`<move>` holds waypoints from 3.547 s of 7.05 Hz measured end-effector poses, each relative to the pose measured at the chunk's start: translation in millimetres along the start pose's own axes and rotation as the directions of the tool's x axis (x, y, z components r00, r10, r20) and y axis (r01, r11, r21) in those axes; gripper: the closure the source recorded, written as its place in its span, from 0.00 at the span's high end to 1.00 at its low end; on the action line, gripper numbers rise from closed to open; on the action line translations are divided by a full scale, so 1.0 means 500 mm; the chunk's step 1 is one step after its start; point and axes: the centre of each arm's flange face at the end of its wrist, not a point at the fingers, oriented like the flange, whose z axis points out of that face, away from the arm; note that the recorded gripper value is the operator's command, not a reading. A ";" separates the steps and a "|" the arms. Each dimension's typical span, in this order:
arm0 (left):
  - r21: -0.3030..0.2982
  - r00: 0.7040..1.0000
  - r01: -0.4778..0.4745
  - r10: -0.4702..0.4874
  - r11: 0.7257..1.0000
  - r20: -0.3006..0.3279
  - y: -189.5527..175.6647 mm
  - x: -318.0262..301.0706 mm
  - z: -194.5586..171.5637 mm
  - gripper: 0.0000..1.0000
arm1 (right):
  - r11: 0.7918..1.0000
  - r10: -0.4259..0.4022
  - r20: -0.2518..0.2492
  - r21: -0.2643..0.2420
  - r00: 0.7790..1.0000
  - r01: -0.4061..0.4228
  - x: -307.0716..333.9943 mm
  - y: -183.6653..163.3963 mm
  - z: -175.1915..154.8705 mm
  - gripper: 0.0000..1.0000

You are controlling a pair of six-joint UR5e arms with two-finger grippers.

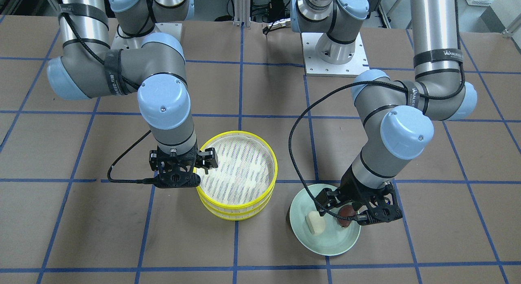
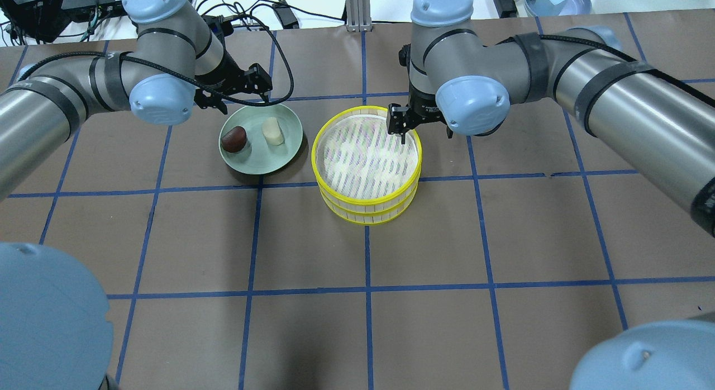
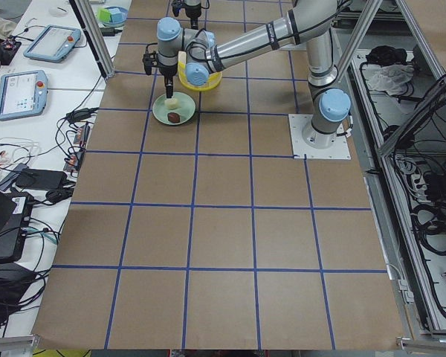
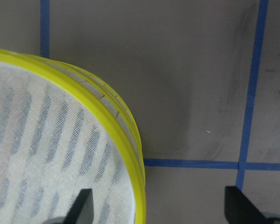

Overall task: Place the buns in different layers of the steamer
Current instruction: 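Grasp the white bun with left gripper while right gripper grips steamer rim, then lift top steamer tier aside with right gripper while left lifts bun, then carry the white bun into the lower steamer tier and release it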

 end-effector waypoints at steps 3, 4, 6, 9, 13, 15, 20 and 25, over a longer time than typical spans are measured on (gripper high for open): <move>-0.026 1.000 0.015 -0.015 1.000 -0.003 -0.004 -0.002 0.091 0.96 | 1.000 0.006 -0.001 -0.004 1.000 -0.006 -0.001 0.006 0.025 0.00; -0.020 1.000 0.031 -0.031 0.999 -0.005 -0.006 0.002 0.109 0.96 | 1.000 0.008 0.000 -0.002 1.000 -0.008 0.000 0.008 0.019 0.00; -0.017 0.999 0.047 -0.047 0.999 -0.014 -0.008 0.012 0.138 0.96 | 1.000 0.010 -0.002 -0.011 1.000 -0.010 0.003 0.017 0.003 0.00; -0.031 0.998 0.053 -0.054 0.998 -0.017 -0.006 0.024 0.163 0.74 | 1.000 0.020 0.000 -0.015 1.000 -0.020 0.042 0.062 -0.120 0.00; -0.046 0.999 0.050 -0.051 0.998 -0.014 -0.003 0.025 0.181 0.00 | 0.993 0.114 0.010 -0.020 0.993 -0.114 0.265 0.222 -0.399 0.00; -0.021 0.999 0.029 -0.029 0.999 -0.018 -0.008 0.029 0.150 0.00 | 0.993 0.117 0.006 0.017 0.993 -0.118 0.290 0.273 -0.472 0.00; 0.076 0.994 -0.094 0.098 0.993 -0.048 0.059 0.180 -0.027 0.00 | 0.991 0.127 0.006 0.033 0.992 -0.127 0.295 0.286 -0.493 0.00; 0.023 0.982 -0.168 0.169 0.986 -0.083 0.224 0.385 0.003 0.29 | 0.991 0.128 0.005 0.032 0.992 -0.128 0.295 0.285 -0.492 0.00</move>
